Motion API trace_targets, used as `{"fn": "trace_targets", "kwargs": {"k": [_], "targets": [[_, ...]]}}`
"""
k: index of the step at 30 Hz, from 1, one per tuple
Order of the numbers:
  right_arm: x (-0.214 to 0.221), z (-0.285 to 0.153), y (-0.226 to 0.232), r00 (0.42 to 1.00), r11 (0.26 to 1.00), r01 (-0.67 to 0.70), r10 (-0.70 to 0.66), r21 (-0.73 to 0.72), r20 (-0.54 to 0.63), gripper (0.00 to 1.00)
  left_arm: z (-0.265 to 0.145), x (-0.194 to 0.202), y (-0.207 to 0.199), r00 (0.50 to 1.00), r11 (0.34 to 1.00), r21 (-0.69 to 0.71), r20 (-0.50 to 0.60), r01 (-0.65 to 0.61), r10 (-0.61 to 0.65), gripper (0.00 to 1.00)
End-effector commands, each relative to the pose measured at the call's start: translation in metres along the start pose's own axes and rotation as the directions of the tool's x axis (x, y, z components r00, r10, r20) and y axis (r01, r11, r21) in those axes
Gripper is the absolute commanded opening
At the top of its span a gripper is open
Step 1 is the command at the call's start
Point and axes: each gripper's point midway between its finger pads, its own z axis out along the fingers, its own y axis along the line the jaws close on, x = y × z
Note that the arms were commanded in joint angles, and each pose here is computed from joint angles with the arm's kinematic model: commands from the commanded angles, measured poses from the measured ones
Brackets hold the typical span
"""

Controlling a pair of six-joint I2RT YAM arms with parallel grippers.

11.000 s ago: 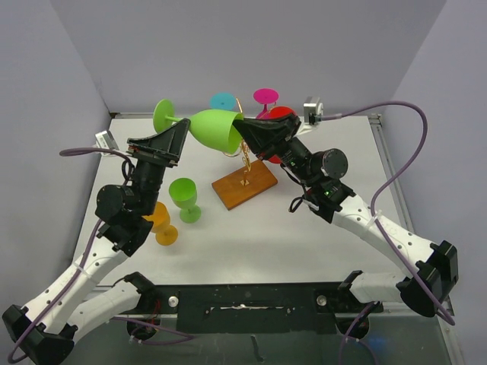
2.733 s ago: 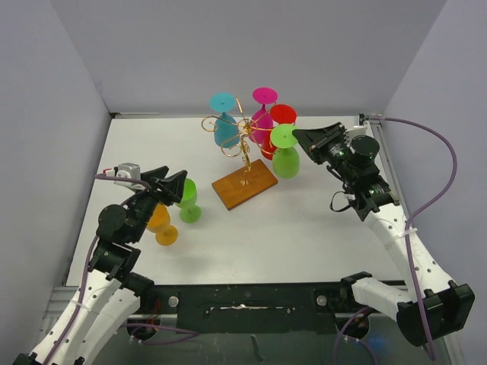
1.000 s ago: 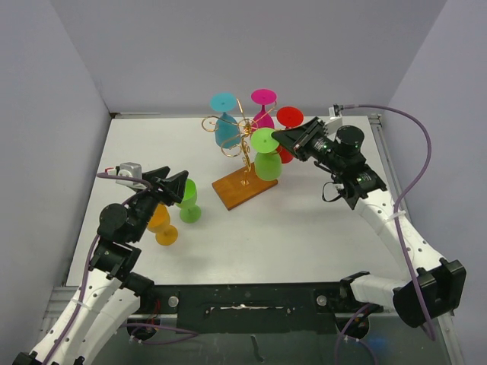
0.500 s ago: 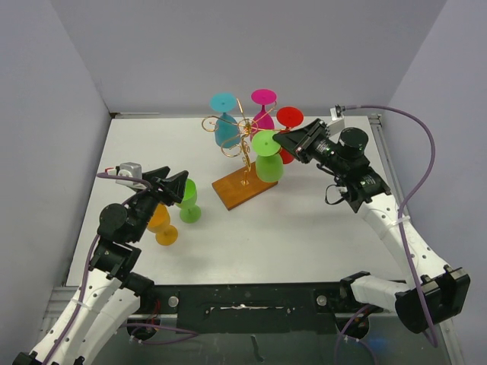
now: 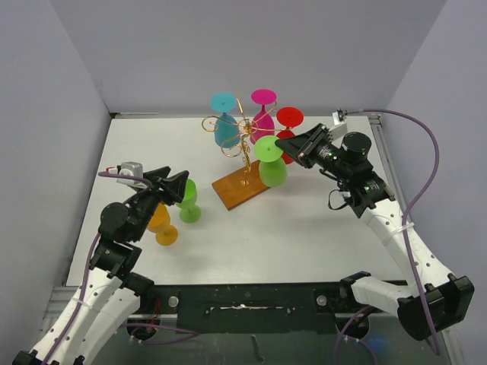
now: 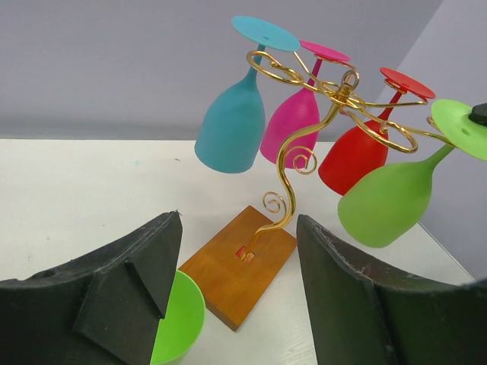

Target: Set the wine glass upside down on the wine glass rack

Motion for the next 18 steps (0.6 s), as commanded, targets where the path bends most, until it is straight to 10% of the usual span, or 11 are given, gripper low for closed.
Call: {"fn": "trace_targets", "kwargs": {"k": [1, 18], "targets": [[-0.008, -0.012, 0.016, 0.998, 0.998, 0.058, -0.057, -0.024, 0.040, 0.00, 0.002, -0.018, -0.006, 0.998, 1.000, 0.021, 0.060, 0.008, -0.010, 0.61], [-0.035, -0.015, 0.016, 0.982, 0.997, 0.078, -0.078, 0.005, 0.174, 0.00, 0.001, -0.017, -0.004, 0.998, 1.000, 0.011, 0.058, 0.001, -0.002, 0.61]]}}
